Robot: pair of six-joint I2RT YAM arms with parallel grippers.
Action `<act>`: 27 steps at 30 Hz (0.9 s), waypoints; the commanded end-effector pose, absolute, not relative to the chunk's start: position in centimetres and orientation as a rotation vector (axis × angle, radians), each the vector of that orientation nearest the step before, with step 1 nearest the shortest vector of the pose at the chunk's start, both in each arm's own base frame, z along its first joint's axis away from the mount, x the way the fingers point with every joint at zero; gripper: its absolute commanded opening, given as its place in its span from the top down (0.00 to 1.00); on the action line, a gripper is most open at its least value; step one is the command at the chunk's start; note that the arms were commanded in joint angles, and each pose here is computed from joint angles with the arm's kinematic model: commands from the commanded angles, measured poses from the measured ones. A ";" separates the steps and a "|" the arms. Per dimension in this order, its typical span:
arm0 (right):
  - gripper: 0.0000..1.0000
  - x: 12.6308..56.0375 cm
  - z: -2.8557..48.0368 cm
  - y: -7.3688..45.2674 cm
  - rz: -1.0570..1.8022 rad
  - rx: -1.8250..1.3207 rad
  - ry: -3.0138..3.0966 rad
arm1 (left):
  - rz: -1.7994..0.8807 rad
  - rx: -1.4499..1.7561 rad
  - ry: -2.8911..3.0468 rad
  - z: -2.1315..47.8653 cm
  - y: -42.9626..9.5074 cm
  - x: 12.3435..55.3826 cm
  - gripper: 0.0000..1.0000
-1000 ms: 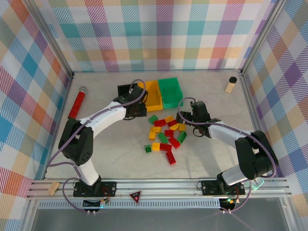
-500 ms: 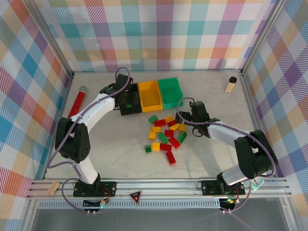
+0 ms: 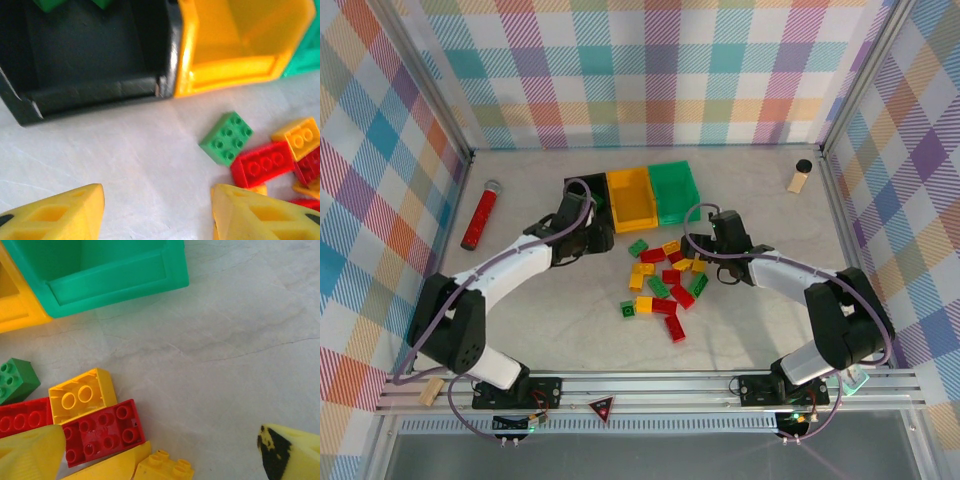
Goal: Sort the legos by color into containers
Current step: Pick up the lego from the center of the table.
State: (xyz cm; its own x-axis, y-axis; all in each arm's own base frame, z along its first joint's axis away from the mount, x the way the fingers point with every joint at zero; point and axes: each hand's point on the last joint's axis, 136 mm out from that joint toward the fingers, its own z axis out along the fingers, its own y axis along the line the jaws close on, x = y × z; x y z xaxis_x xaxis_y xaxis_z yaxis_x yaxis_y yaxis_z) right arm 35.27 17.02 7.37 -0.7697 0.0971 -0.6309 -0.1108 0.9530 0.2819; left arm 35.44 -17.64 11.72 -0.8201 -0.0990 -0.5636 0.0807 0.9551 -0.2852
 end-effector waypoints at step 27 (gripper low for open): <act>0.25 23.9 7.7 19.1 0.290 -0.097 2.809 | -0.497 0.201 2.259 10.3 -18.1 32.4 0.42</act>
State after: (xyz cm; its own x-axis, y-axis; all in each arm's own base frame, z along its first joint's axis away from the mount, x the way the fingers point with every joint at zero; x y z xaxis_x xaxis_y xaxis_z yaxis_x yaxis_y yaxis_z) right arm 23.21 19.87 6.71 -0.9570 0.0112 -0.2898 -0.0746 0.9560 0.2836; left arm 31.40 -17.58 8.10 -0.7292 -0.0081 -0.6843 0.2664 0.9177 -0.2947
